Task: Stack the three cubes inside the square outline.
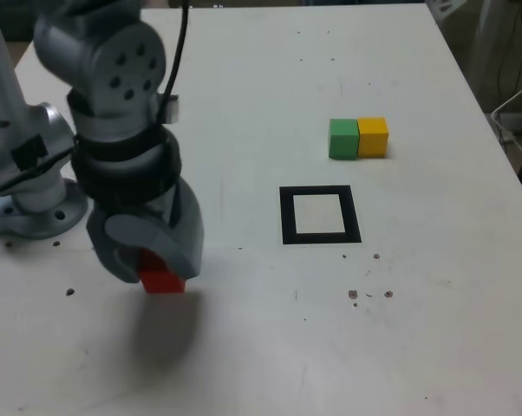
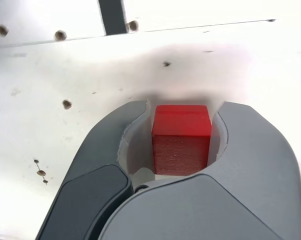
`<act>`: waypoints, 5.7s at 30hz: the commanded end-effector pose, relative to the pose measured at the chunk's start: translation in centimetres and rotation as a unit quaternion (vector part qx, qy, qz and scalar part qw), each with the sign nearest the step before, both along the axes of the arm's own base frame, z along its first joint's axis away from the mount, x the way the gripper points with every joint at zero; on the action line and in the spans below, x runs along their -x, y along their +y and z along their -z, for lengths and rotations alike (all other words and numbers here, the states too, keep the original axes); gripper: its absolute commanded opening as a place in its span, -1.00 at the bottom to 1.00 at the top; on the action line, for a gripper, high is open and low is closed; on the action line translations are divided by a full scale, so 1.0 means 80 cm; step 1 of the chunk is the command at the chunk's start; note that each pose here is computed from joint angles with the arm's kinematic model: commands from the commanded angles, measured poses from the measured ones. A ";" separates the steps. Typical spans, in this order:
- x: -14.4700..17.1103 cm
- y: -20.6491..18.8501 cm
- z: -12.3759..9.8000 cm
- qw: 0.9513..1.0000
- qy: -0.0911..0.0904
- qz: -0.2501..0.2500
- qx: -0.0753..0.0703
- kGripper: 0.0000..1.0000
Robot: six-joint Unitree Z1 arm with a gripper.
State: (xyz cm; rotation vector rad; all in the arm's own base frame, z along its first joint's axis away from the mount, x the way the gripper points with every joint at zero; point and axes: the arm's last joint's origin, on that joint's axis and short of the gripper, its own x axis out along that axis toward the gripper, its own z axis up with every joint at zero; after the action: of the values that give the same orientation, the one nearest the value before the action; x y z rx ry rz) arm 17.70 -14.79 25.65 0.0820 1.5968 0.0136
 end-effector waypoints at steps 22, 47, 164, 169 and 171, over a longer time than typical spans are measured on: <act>-0.106 0.072 -0.032 0.999 0.018 0.035 -0.008 -0.57; -0.186 0.125 -0.009 1.000 0.012 0.012 -0.007 -0.57; -0.181 0.196 -0.042 0.993 0.077 0.089 -0.019 0.99; -0.184 0.213 -0.051 0.992 0.072 0.102 -0.028 0.99; -0.185 0.220 -0.054 0.991 0.071 0.107 -0.030 0.99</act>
State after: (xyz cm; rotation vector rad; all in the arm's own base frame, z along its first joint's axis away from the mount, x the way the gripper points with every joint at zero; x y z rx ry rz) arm 32.56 2.30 29.58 0.3010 1.7300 -0.1145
